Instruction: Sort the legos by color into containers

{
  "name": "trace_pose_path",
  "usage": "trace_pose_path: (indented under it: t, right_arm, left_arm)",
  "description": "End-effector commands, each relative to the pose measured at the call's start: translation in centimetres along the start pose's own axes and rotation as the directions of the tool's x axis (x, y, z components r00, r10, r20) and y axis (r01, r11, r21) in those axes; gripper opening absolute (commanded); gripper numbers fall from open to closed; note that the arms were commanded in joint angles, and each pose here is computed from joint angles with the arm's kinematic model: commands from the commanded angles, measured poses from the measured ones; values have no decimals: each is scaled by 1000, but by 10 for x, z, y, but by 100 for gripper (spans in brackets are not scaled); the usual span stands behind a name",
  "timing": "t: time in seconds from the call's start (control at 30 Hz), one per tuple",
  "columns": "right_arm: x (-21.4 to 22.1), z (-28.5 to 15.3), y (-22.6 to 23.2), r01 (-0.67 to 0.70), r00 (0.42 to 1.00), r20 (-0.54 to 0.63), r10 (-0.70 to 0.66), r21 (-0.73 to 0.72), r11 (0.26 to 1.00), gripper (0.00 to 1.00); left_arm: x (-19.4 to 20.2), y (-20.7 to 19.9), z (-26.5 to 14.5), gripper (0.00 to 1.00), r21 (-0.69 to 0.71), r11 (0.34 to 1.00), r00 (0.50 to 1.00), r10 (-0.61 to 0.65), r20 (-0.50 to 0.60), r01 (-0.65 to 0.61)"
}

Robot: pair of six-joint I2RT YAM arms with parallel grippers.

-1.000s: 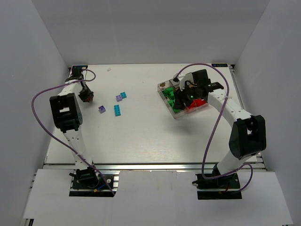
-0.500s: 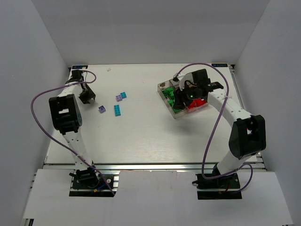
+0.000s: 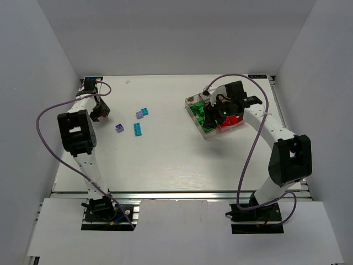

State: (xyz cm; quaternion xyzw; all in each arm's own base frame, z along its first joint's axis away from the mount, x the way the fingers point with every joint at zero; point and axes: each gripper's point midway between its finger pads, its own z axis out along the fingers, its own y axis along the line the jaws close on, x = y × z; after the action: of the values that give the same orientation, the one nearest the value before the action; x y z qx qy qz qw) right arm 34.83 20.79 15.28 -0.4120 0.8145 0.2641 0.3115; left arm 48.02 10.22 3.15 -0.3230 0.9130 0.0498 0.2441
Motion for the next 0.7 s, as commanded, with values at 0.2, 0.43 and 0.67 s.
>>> trace_pose_path:
  t: [0.2, 0.43, 0.67]
  right_arm:
    - [-6, -8, -2, 31, 999, 13, -31, 19, 999, 57]
    - [-8, -4, -5, 35, 999, 6, -35, 14, 999, 57]
    - [-8, -2, -6, 30, 1000, 4, -30, 7, 1000, 57]
  left_arm:
    - [-12, -5, 19, 58, 4, 1000, 999, 21, 30, -21]
    - [-19, -9, 24, 58, 10, 1000, 999, 15, 41, -16]
    - [-17, -12, 29, 62, 18, 1000, 999, 11, 33, -12]
